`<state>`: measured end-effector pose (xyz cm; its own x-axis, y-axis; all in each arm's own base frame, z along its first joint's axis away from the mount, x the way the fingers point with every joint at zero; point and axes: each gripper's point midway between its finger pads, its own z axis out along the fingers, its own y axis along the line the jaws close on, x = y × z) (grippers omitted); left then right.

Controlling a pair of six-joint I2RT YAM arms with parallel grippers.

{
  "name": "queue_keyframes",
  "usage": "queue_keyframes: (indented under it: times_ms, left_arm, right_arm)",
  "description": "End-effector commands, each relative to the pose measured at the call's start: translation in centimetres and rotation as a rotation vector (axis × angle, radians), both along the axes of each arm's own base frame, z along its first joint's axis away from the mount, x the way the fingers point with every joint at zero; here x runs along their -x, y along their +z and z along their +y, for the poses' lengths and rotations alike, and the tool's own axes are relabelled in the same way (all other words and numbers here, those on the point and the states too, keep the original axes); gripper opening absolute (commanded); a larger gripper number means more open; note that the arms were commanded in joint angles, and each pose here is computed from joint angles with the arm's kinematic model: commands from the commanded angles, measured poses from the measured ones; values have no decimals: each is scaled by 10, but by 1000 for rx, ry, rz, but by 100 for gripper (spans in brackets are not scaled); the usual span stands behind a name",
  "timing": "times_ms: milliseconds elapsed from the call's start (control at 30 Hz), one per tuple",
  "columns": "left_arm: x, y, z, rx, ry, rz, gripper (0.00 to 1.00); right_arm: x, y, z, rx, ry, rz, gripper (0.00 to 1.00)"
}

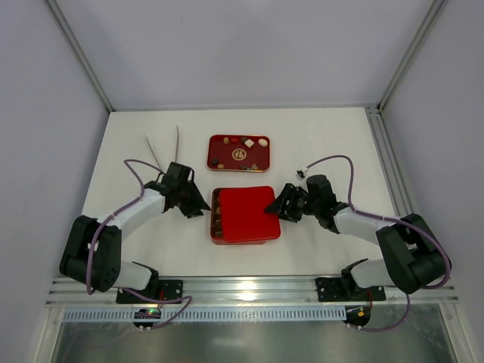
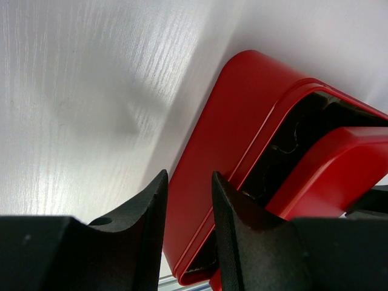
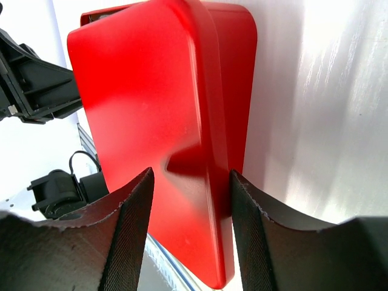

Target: Pack the chocolate

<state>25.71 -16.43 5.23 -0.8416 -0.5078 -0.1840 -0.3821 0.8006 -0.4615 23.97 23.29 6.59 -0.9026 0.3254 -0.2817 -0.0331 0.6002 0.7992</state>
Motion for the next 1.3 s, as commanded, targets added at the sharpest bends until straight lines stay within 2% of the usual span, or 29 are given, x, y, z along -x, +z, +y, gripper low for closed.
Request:
queue_keyframes:
  times_ms: [0, 900, 1267]
  left_arm:
    - [-14, 15, -13, 38, -39, -61, 34]
    - [1, 7, -31, 62, -68, -35, 33]
    - [-3, 13, -25, -9, -101, -62, 35]
  right_arm:
    - [-16, 23, 5, -15, -26, -59, 55]
    - [-36, 21, 8, 30, -156, 10, 54]
    - [-39, 19, 12, 58, -157, 23, 56]
